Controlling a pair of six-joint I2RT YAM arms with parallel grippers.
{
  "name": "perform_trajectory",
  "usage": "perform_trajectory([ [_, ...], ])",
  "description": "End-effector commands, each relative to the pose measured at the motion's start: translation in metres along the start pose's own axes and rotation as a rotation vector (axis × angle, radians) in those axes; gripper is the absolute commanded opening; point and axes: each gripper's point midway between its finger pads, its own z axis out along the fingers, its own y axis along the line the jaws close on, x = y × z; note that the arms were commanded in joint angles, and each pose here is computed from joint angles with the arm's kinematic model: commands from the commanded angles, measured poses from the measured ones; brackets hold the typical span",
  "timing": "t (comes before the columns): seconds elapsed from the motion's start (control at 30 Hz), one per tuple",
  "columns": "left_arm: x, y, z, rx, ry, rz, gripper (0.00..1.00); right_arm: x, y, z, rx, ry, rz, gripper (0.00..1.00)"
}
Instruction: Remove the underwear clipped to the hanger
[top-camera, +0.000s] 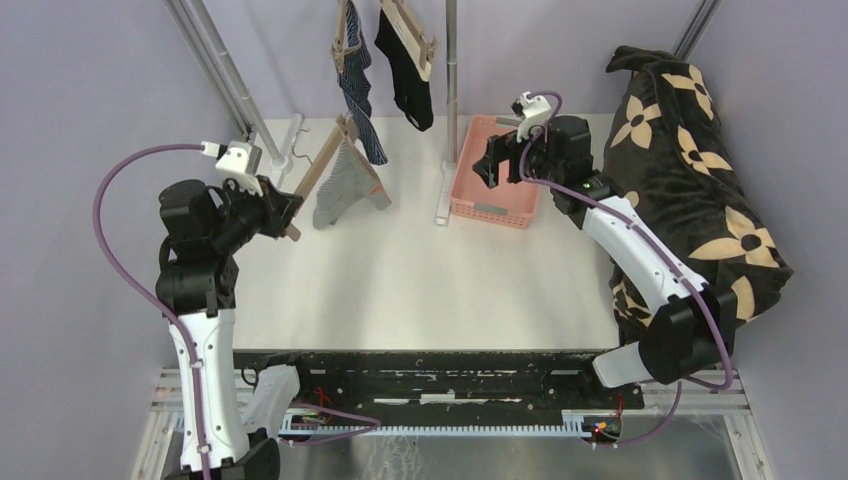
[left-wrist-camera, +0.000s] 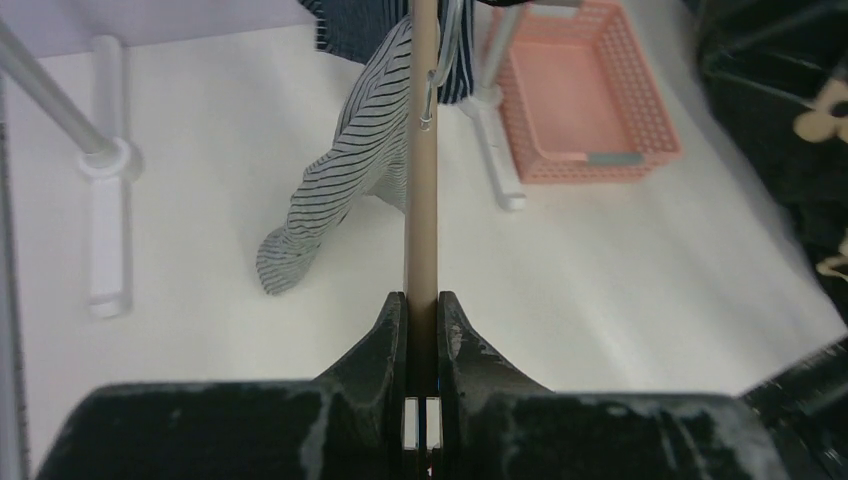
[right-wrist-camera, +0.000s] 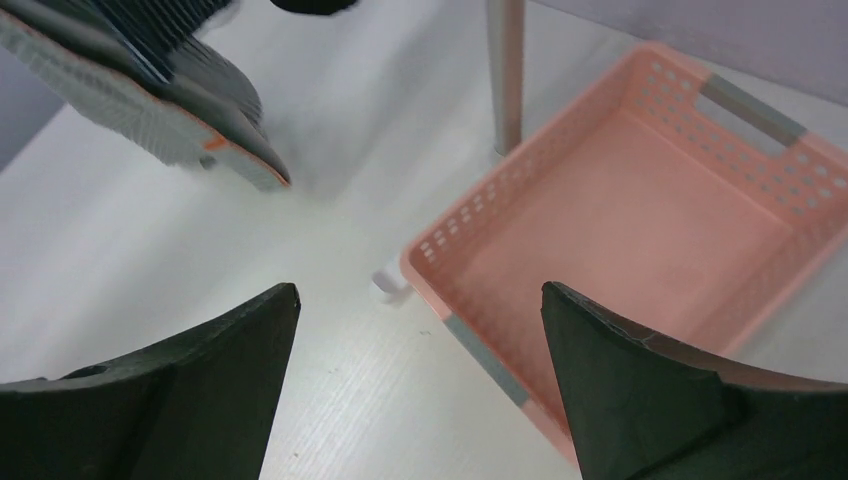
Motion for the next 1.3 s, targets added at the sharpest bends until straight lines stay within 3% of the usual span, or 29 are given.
perform_trajectory([
  [0.0, 0.020, -0.051, -0.021, 0.225, 0.045, -0.023, 0.03, -0.047, 0.047, 0.000, -0.259, -0.046, -0.059, 1.00],
  [0.2, 0.055, -0.089, -0.030, 0.478, 0.127, -0.063, 0.03, -0.069, 0.086, -0.020, -0.485, -0.042, -0.091, 1.00],
  [0.3, 0.063, -0.092, -0.030, 0.518, 0.135, -0.054, 0.03, -0.074, 0.108, -0.041, -0.611, -0.050, -0.094, 1.00],
  [0.53, 0.050, -0.110, -0.031, 0.684, 0.076, -0.044, 0.03, -0.067, 0.145, -0.077, -0.887, -0.011, -0.055, 1.00],
  [0.73, 0.044, -0.122, -0.040, 0.769, 0.046, -0.053, 0.03, -0.059, 0.152, -0.080, -0.915, -0.018, -0.041, 1.00],
  [1.1, 0.051, -0.128, -0.045, 0.785, 0.060, -0.081, 0.03, -0.066, 0.168, -0.062, -0.983, -0.030, -0.006, 0.98],
  [1.27, 0.053, -0.126, -0.043, 0.776, 0.064, -0.084, 0.03, -0.063, 0.178, -0.055, -1.016, -0.006, 0.004, 0.92],
])
